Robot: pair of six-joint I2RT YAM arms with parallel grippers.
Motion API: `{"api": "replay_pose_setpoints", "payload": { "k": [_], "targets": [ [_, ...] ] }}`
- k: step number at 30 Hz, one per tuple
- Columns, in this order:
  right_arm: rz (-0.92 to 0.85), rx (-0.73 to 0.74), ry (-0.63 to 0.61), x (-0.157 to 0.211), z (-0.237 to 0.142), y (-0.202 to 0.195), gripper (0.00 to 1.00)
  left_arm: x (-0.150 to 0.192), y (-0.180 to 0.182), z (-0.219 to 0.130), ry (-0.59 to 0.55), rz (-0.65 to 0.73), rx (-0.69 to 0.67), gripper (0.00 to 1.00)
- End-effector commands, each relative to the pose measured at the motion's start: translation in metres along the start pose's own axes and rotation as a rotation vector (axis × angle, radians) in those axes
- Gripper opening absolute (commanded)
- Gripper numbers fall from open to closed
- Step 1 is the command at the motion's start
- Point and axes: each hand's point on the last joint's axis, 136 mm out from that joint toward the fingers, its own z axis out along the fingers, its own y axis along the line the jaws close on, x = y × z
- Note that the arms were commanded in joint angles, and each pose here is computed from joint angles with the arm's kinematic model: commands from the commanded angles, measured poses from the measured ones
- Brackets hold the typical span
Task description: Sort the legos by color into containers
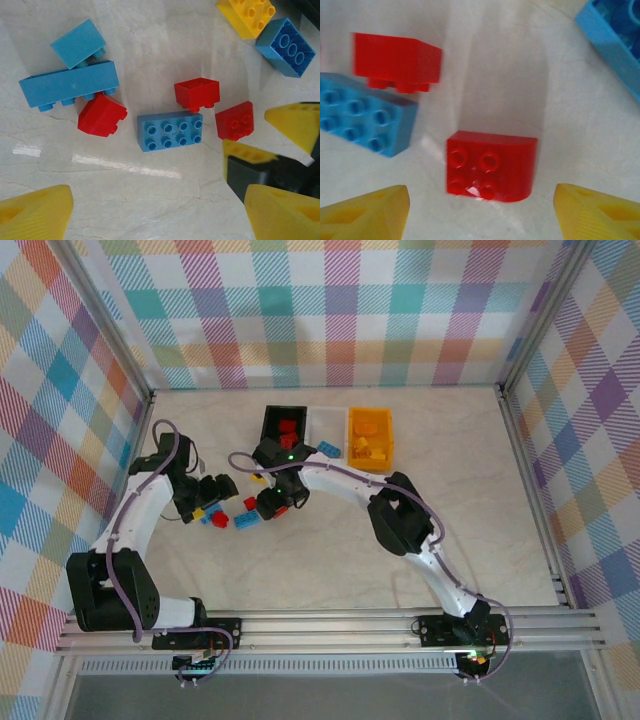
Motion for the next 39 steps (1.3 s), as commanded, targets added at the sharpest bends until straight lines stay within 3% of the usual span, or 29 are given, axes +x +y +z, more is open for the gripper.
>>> {"api": "replay_pose_setpoints", "payload": {
  "k": [1,12,17,19,30,39],
  "targets": [
    [-0.026,0.054,0.013,-0.002,0.000,-0.006,0.76,0.009,0.006,-0.003,0.025,0.001,0.003,0.89],
    [-0.110,0.102,0.077,0.009,0.031,0.001,0.69,0.008,0.007,-0.004,0.025,-0.004,0.016,0.89],
    [-0.121,0.140,0.097,0.013,0.033,-0.007,0.46,0.008,0.008,-0.001,0.037,-0.007,0.014,0.90],
    [-0.125,0.142,0.095,0.013,0.031,-0.007,0.42,0.007,0.008,0.000,0.039,-0.009,0.015,0.90],
    [-0.019,0.091,-0.049,-0.017,-0.036,-0.015,0.44,0.004,0.007,0.003,0.041,-0.004,0.017,0.90],
    [0.082,0.070,-0.249,-0.074,-0.099,-0.046,0.47,0.016,0.005,0.008,0.074,0.002,0.034,0.90]
  ]
}}
